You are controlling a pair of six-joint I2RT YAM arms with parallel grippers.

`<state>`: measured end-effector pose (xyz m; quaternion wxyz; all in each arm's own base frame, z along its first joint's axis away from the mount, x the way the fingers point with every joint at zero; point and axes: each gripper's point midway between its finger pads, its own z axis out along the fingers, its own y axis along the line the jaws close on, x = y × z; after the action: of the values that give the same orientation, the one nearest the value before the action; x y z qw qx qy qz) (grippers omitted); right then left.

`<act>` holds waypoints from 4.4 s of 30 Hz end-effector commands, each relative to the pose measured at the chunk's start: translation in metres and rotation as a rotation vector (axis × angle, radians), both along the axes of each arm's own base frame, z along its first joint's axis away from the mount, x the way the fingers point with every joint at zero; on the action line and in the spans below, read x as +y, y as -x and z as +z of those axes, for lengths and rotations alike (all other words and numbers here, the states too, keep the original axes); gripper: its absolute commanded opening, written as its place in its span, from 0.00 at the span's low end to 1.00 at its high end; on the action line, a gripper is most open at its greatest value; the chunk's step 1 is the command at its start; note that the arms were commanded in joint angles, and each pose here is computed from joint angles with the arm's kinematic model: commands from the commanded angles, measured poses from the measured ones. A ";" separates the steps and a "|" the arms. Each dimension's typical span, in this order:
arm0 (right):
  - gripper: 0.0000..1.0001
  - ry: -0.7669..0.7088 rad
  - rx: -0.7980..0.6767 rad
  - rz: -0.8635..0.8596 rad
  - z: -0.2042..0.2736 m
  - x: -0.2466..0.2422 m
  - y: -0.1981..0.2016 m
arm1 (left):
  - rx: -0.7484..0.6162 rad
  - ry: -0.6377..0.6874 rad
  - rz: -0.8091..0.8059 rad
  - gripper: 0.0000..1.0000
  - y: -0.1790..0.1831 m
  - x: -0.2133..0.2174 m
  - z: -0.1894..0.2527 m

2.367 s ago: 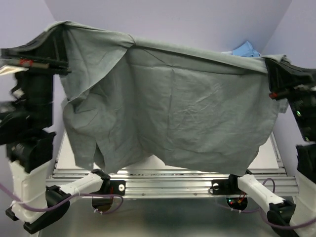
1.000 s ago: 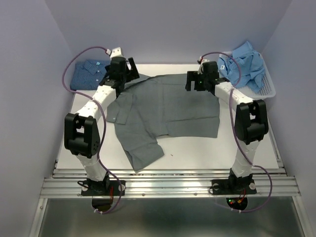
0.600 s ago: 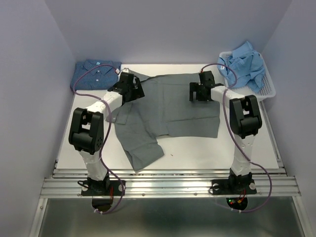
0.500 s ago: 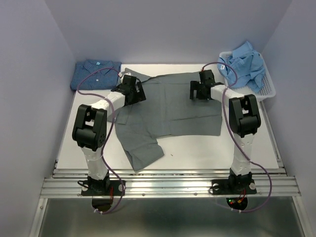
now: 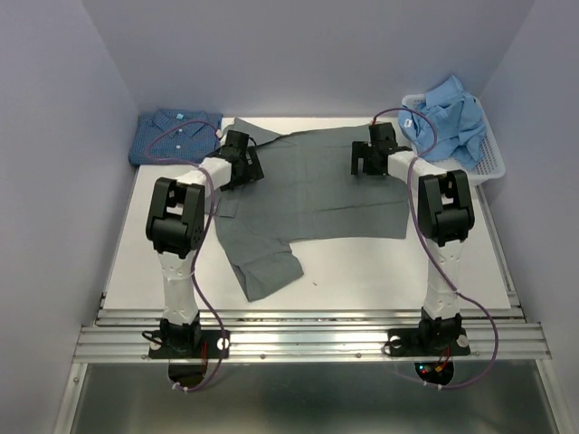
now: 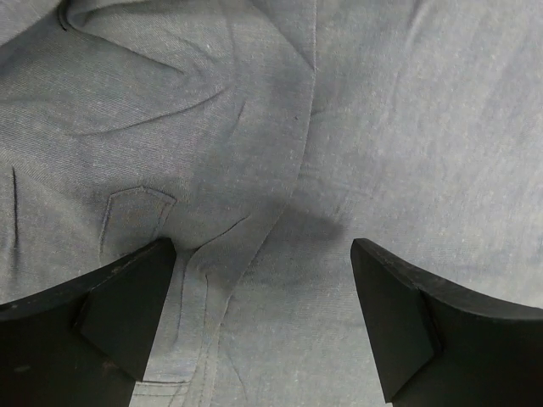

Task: Fold and stack the long sleeve shirts
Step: Flatten the shirt out, then fold the shirt

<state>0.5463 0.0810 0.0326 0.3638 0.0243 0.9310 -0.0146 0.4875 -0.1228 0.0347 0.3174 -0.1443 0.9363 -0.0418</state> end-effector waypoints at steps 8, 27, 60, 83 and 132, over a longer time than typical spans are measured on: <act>1.00 -0.039 -0.038 0.150 0.039 0.011 0.002 | -0.132 -0.035 -0.092 0.99 -0.062 -0.006 0.065; 1.00 -0.273 -0.163 -0.077 0.109 0.001 0.134 | 0.023 0.208 0.042 0.99 0.214 -0.011 0.080; 1.00 -0.244 -0.165 -0.178 0.110 -0.022 0.177 | 0.433 0.059 0.051 0.00 0.329 -0.027 -0.017; 0.98 -0.187 0.146 -0.373 0.007 -0.052 0.234 | 0.012 0.592 -0.224 0.00 0.261 -0.095 0.150; 0.01 -0.192 0.277 -0.320 0.075 -0.053 0.303 | -0.011 0.579 -0.067 0.00 0.268 -0.028 0.186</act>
<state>0.2135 0.0231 0.0830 0.1741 0.2129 0.9614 -0.0090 0.1788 -0.1420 0.1837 0.1878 -0.2444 0.9063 -0.2892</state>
